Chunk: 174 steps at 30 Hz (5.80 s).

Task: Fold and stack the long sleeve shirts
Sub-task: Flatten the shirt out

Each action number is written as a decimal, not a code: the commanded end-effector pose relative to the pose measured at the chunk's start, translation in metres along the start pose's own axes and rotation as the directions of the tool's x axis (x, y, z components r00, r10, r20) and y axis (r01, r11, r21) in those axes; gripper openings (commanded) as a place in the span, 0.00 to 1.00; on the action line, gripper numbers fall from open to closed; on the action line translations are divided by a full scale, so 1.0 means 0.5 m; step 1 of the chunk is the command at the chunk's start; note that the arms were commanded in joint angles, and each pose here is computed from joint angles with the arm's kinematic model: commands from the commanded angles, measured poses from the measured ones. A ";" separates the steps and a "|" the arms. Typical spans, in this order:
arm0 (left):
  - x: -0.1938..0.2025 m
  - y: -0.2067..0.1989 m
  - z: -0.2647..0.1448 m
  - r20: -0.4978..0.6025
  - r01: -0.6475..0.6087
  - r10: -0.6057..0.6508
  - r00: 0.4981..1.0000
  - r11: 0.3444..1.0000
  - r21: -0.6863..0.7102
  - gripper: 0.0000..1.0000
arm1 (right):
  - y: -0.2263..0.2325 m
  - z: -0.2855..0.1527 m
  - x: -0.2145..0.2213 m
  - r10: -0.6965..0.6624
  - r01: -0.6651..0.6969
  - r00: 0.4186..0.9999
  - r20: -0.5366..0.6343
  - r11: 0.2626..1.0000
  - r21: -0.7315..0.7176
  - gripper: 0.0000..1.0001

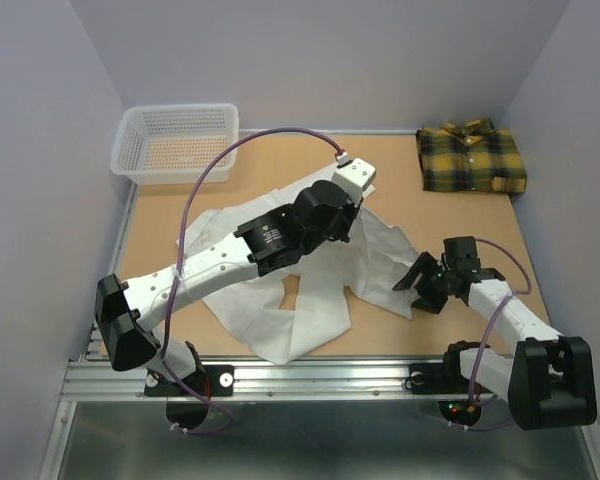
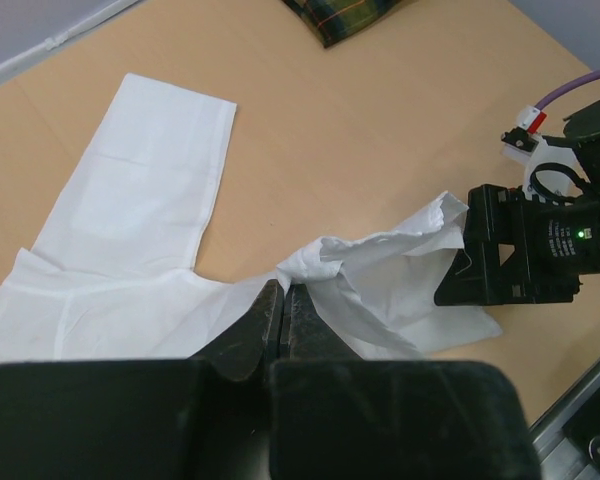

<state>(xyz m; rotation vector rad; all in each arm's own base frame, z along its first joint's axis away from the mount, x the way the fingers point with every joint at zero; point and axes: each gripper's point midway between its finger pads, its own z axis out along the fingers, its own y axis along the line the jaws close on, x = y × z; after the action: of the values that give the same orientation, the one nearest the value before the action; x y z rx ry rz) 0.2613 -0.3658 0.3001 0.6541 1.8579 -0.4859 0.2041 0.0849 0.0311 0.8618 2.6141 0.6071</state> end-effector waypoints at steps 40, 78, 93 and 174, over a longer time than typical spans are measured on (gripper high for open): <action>0.040 -0.342 -0.161 0.126 -0.136 0.063 0.990 0.657 0.742 0.06 | 0.114 -0.318 -0.477 -0.447 0.070 0.449 0.774 0.881 0.468 0.81; 0.329 0.437 0.105 -0.083 0.454 -0.524 0.848 0.797 -0.400 0.86 | 0.071 -0.021 -0.282 -0.191 0.102 0.903 0.385 0.966 0.238 0.48; 0.572 0.501 0.021 -0.087 0.636 -0.816 0.572 0.508 -0.581 0.86 | 0.073 0.144 -0.364 -0.280 0.176 0.912 0.301 0.928 0.329 0.52; 0.383 0.535 0.088 -0.110 0.506 -0.655 0.747 0.669 -0.545 0.83 | 0.176 -0.092 -0.326 -0.264 0.245 0.894 0.363 0.965 0.097 0.73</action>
<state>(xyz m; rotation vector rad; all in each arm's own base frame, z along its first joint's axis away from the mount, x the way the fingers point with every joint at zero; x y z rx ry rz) 0.4300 -0.1601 0.1076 -0.3175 2.3328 -0.3758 0.3241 0.0225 0.1185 0.7103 2.3792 0.2603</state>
